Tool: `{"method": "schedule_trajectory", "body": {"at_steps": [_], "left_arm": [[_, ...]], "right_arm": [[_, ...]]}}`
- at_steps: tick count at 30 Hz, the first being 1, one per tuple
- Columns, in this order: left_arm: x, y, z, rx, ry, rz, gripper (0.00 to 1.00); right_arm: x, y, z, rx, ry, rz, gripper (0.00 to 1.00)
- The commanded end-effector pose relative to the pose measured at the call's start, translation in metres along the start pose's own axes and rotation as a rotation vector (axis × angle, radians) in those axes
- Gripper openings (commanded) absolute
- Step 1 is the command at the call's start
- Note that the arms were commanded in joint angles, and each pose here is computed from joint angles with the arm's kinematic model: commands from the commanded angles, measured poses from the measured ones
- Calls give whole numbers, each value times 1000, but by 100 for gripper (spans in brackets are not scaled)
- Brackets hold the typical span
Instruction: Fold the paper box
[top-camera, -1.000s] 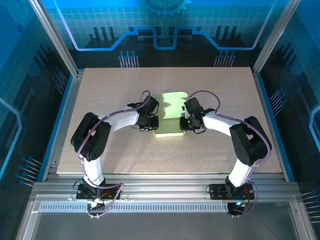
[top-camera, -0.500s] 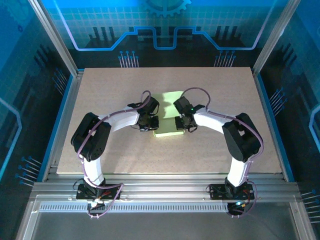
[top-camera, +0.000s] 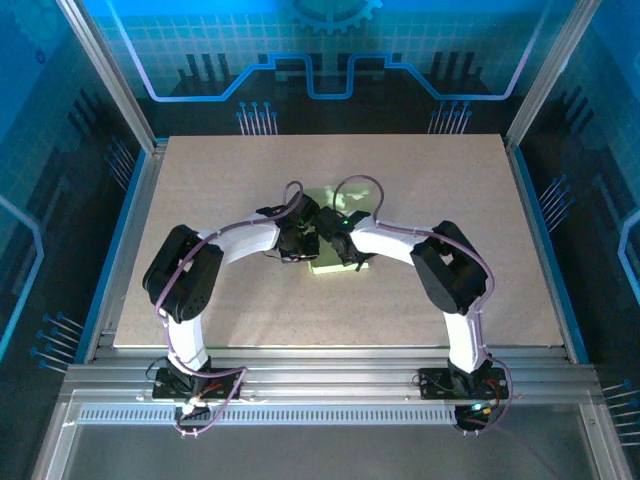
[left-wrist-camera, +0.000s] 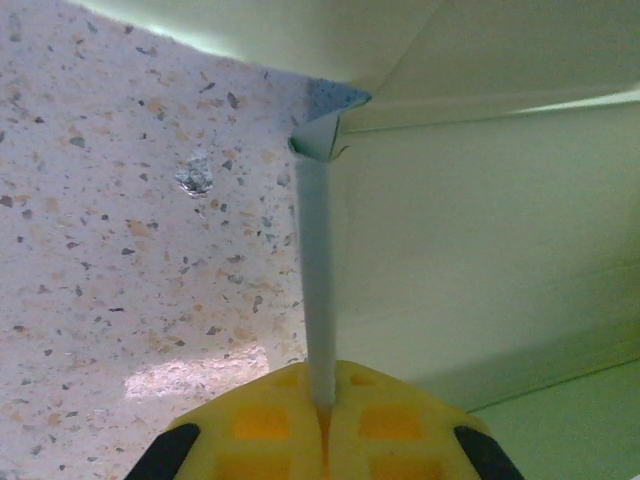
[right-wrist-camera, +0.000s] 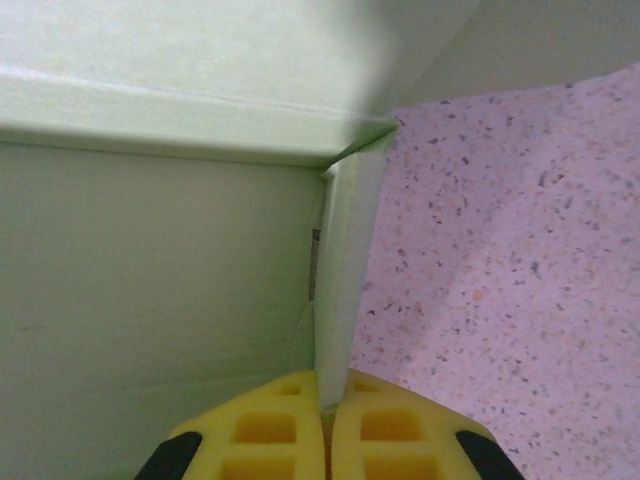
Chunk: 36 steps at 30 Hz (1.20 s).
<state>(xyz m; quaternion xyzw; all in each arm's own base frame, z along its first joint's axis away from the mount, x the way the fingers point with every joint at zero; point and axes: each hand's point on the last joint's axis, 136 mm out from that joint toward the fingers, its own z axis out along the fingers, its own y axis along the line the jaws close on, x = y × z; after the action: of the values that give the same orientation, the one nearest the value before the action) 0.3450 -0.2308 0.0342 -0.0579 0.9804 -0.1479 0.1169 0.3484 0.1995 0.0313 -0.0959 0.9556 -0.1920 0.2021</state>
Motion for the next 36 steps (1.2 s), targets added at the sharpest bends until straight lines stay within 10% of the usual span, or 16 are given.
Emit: {"method": "schedule_trajectory", "body": {"at_steps": [1,10,26,36], "left_arm": [[16,9,15,-37,64,22,0],[17,12,13,-50,63,31,0],[17,13,11,-66,64,53,0],[14,12,12,-68,65,57,0]], "right_arm": [[73,-23,37,227,224,-197,0],[44,-13,13,56,98,-87,0],[-15,-20,-46,-219,-93,78,51],[-15,-26,-46,-292,-68,135,44]]}}
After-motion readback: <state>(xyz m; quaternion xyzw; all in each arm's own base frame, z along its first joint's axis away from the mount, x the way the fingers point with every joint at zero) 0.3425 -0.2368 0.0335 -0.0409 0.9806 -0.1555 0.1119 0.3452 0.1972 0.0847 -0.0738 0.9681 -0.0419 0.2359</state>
